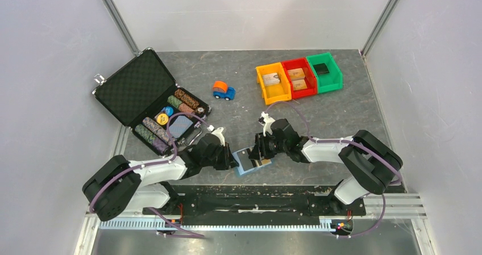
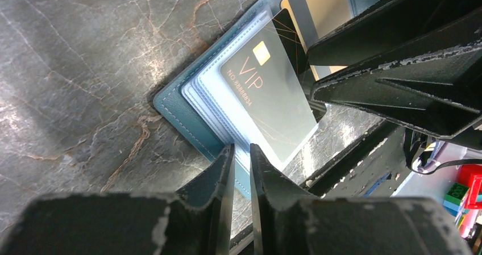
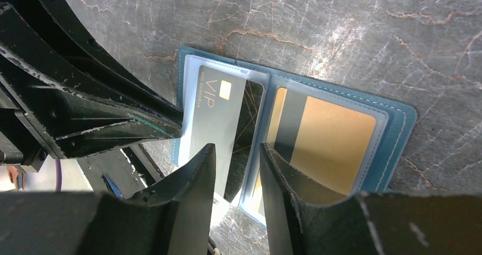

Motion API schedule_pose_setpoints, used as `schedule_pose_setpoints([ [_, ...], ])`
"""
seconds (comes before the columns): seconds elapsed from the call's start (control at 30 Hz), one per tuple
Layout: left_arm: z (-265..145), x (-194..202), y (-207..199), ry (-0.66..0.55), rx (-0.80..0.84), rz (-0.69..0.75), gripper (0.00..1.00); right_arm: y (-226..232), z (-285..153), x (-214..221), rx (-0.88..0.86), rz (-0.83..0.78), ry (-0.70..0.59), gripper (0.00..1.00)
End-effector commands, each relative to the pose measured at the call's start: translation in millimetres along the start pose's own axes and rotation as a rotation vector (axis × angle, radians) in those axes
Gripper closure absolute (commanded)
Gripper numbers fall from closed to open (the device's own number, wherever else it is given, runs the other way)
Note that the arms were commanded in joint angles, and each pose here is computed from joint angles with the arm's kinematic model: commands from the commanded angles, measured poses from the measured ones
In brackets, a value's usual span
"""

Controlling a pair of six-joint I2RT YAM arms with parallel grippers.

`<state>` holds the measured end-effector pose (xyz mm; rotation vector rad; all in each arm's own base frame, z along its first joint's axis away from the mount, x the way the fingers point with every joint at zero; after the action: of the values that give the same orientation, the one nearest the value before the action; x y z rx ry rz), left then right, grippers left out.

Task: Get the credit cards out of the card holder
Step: Remove the credit card from the card holder.

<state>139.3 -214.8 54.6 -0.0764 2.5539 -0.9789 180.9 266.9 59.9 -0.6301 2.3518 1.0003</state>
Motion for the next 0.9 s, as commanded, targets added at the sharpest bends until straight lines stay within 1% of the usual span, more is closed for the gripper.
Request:
schedule_pose_setpoints([
  [0.0,3,2,7,-0.006,-0.021,-0.008,0.77,2,-1,-2,-0.016,-0.007,-0.015,0.63],
  [0.27,4,2,10,-0.007,-0.05,-0.016,0.76,4,1,2,-0.045,0.01,-0.01,0.63],
  [0.5,3,3,11,-0.006,-0.052,-0.023,0.76,6,1,1,-0.062,0.023,-0.03,0.67],
  [0.57,3,3,11,-0.006,-0.054,-0.024,0.76,6,0,2,-0.064,0.029,-0.036,0.73],
  [0.7,4,4,13,-0.003,-0.058,-0.023,0.76,5,-3,1,-0.074,0.037,-0.059,0.96],
  [0.73,4,4,13,-0.002,-0.06,-0.023,0.76,4,-4,1,-0.076,0.041,-0.065,1.0],
  [0.87,4,4,15,0.0,-0.076,-0.022,0.75,0,-12,-1,-0.084,0.055,-0.096,1.0],
])
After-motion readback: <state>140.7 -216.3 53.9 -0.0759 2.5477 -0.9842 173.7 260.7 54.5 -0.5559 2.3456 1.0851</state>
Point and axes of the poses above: each gripper's point midway between its finger pads, its own z axis out along the fingers, its own y axis along the line the jaws close on, x = y × z, the point moved 5 cm from there along -z, back along the fingers, and after that the axes turned 8 degrees about -z, right-handed, at the moved point
